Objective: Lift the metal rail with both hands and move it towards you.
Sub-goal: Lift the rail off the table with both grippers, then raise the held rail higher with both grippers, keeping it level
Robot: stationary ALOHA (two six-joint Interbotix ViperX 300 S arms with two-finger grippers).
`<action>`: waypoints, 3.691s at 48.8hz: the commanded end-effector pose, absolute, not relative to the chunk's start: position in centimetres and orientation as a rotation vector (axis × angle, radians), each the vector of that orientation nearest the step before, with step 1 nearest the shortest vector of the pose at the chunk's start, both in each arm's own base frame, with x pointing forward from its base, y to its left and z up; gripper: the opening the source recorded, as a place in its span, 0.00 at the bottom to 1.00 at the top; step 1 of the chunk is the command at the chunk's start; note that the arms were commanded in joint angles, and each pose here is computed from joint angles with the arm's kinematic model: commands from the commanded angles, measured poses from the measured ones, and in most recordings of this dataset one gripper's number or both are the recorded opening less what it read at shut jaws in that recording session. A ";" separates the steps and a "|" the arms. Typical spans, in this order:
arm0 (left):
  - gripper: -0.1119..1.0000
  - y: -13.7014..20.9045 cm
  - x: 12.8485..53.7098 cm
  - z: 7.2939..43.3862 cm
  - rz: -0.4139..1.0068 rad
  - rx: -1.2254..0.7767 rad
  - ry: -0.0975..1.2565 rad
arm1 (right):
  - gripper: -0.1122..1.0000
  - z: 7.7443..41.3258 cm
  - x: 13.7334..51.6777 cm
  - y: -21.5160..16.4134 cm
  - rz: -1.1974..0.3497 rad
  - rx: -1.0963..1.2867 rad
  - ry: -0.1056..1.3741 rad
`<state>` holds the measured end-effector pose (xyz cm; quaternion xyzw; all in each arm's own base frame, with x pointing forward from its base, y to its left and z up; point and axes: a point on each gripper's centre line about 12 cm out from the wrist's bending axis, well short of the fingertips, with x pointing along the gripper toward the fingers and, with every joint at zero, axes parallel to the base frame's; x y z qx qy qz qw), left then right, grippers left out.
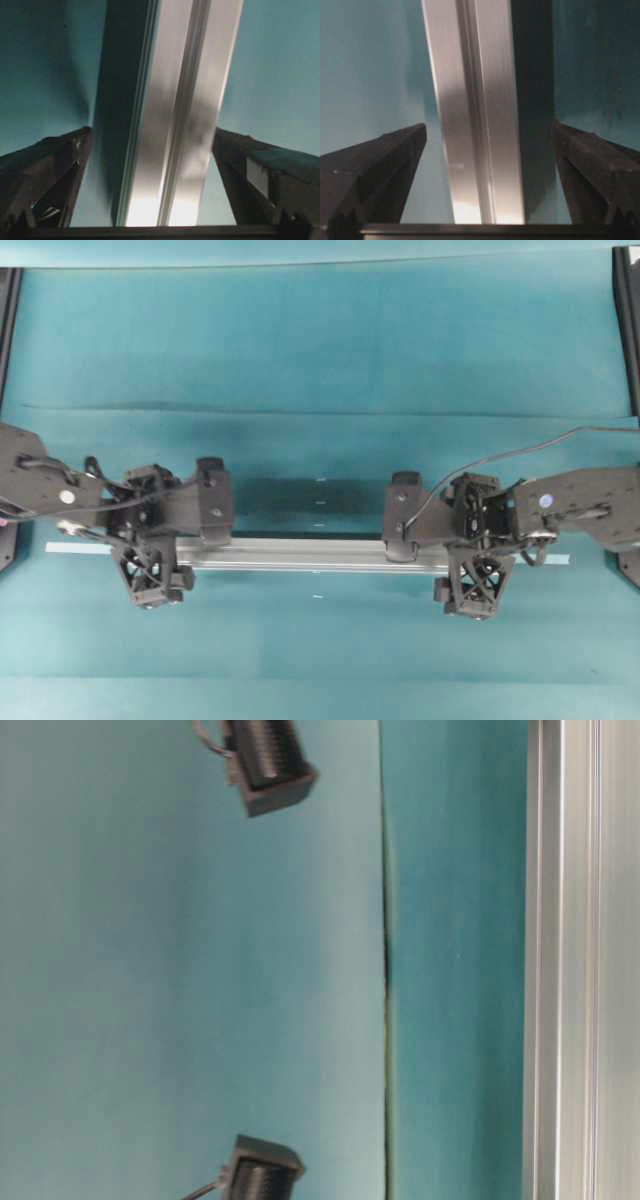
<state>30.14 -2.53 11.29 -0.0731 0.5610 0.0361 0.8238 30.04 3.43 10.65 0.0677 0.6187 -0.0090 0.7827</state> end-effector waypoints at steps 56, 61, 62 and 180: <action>0.44 -2.7 31.1 10.7 0.063 -0.151 1.149 | 0.47 9.5 30.2 2.8 -0.039 0.158 1.342; 0.43 -2.8 31.3 10.9 0.060 -0.151 1.140 | 0.47 9.5 30.1 2.8 -0.039 0.157 1.343; 0.43 -2.8 31.3 10.9 0.060 -0.151 1.140 | 0.47 9.5 30.2 2.8 -0.038 0.156 1.342; 0.42 -1.3 30.0 44.3 0.134 -0.180 1.202 | 0.47 44.0 29.1 2.1 -0.132 0.373 1.309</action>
